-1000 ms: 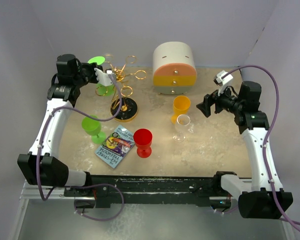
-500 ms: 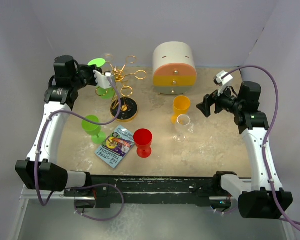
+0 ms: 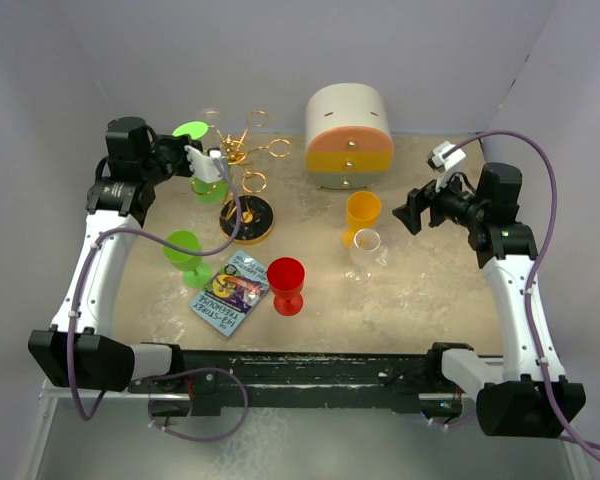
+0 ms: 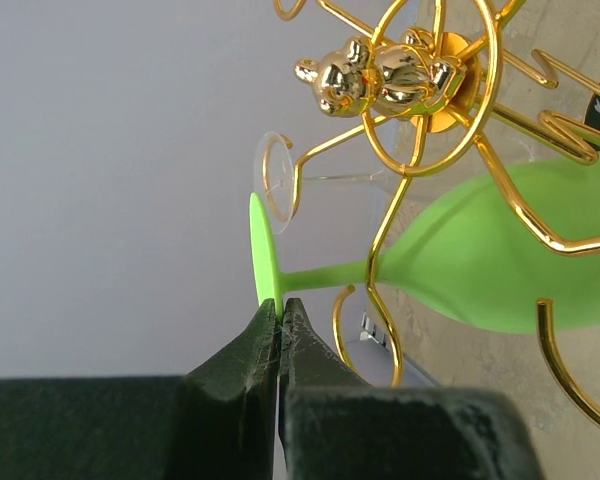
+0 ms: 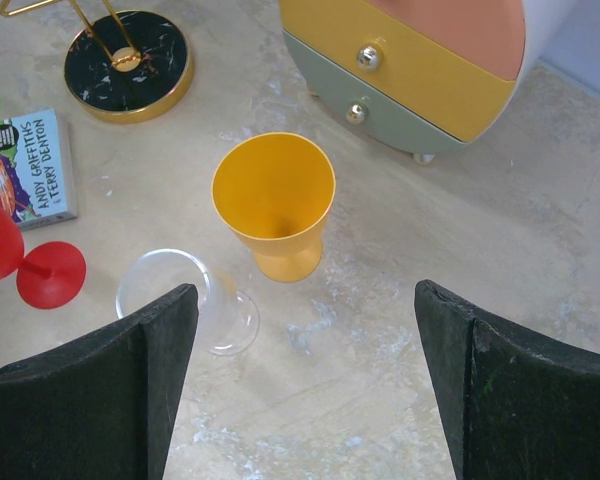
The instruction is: Place the wine glass upside down on the wine glass rack
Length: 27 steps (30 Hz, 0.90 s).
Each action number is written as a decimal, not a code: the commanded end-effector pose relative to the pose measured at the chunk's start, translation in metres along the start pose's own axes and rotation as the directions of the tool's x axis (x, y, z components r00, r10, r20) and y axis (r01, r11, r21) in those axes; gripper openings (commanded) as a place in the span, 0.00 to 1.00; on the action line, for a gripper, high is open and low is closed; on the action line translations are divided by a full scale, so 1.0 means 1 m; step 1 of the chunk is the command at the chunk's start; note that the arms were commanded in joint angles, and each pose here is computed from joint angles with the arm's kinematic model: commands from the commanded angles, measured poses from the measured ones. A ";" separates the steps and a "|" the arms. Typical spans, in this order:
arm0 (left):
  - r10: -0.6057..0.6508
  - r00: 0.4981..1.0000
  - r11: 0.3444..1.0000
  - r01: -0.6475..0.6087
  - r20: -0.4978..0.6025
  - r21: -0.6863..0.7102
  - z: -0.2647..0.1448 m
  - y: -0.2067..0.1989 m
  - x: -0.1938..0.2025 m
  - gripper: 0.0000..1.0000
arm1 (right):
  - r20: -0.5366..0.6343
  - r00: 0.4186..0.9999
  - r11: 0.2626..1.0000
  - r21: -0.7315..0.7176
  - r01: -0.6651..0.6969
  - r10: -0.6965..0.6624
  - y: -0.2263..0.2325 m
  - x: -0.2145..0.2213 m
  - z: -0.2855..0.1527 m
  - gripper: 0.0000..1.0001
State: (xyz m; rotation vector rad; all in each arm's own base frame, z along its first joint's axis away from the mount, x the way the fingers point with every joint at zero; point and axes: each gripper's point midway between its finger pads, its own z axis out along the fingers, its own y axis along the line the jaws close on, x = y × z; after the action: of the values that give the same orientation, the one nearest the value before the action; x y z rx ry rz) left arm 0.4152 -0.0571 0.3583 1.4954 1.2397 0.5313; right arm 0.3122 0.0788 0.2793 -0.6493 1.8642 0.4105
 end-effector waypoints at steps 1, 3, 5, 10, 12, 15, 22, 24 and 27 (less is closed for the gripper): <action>0.040 0.999 0.998 -0.039 0.004 -0.054 -0.011 0.011 -0.007 0.00 | 0.022 0.999 0.999 0.020 0.024 -0.025 -0.005 -0.006 -0.001 0.91; 0.040 0.999 0.998 -0.040 -0.003 -0.057 -0.011 0.010 -0.005 0.00 | 0.022 0.999 0.999 0.023 0.023 -0.024 -0.006 -0.006 -0.001 0.91; 0.039 0.999 0.998 -0.039 -0.010 -0.051 -0.010 0.007 -0.003 0.00 | 0.020 1.000 0.999 0.023 0.023 -0.023 -0.006 -0.005 -0.001 0.91; 0.047 0.999 0.998 -0.048 -0.021 -0.046 -0.010 0.001 0.000 0.00 | 0.019 1.000 0.999 0.024 0.022 -0.023 -0.006 -0.005 -0.001 0.91; 0.048 0.999 0.998 -0.049 -0.026 -0.043 -0.010 -0.001 0.001 0.00 | 0.018 1.000 0.999 0.025 0.022 -0.023 -0.006 -0.005 -0.001 0.91; 0.044 0.999 0.998 -0.045 -0.031 -0.045 -0.014 -0.001 0.000 0.00 | 0.016 1.000 1.000 0.023 0.021 -0.021 -0.006 -0.004 0.000 0.91; 0.033 0.998 0.998 -0.035 -0.058 -0.046 -0.020 -0.003 0.003 0.00 | 0.014 1.000 0.999 0.025 0.022 -0.022 -0.006 -0.004 -0.001 0.91; 0.032 0.997 0.998 -0.035 -0.071 -0.046 -0.021 -0.005 0.006 0.00 | 0.012 1.000 0.999 0.026 0.019 -0.019 -0.006 -0.003 -0.001 0.91; 0.032 0.995 0.998 -0.036 -0.093 -0.045 -0.022 -0.008 0.010 0.00 | 0.010 1.000 0.999 0.028 0.019 -0.019 -0.006 -0.002 -0.001 0.91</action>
State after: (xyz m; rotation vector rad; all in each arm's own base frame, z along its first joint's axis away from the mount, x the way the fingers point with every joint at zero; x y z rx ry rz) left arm 0.4004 -0.0425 0.3446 1.4894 1.2933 0.5987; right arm 0.3125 0.0777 0.2772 -0.6448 1.8713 0.4053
